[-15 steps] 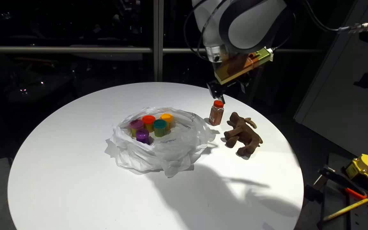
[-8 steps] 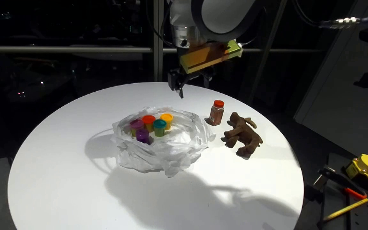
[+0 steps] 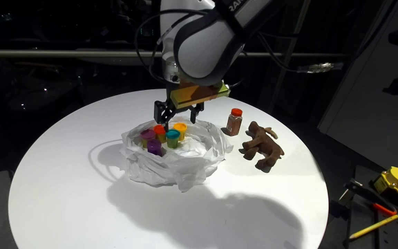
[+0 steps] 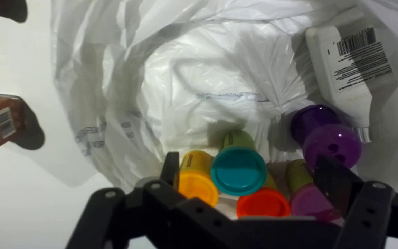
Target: Remove the contents from the bag and put them on the table.
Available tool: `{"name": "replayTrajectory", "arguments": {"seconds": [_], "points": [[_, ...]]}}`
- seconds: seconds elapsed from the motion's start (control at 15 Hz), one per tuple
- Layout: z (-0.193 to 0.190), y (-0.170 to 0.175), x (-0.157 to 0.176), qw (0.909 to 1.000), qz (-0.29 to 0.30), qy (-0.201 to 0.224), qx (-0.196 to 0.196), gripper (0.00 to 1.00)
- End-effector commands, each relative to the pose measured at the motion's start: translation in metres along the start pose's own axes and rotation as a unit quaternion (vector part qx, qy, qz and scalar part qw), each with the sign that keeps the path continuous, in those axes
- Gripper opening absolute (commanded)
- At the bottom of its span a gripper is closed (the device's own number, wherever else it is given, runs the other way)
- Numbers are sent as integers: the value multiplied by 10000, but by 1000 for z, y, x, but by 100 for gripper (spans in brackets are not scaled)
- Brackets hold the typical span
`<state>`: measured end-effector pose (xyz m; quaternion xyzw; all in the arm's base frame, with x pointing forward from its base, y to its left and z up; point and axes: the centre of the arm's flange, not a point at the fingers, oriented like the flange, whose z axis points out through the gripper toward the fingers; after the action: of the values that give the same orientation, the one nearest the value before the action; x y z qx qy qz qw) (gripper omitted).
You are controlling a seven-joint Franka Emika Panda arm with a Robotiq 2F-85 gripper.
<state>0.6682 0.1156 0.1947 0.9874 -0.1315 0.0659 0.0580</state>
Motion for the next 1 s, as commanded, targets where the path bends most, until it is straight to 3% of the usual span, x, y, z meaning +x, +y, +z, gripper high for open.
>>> {"name": "replayTrajectory", "arguments": {"seconds": [0.0, 0.93], "points": [[26, -12, 29, 9997, -54, 35, 250, 100], [57, 7, 50, 9984, 469, -83, 302, 100]]}}
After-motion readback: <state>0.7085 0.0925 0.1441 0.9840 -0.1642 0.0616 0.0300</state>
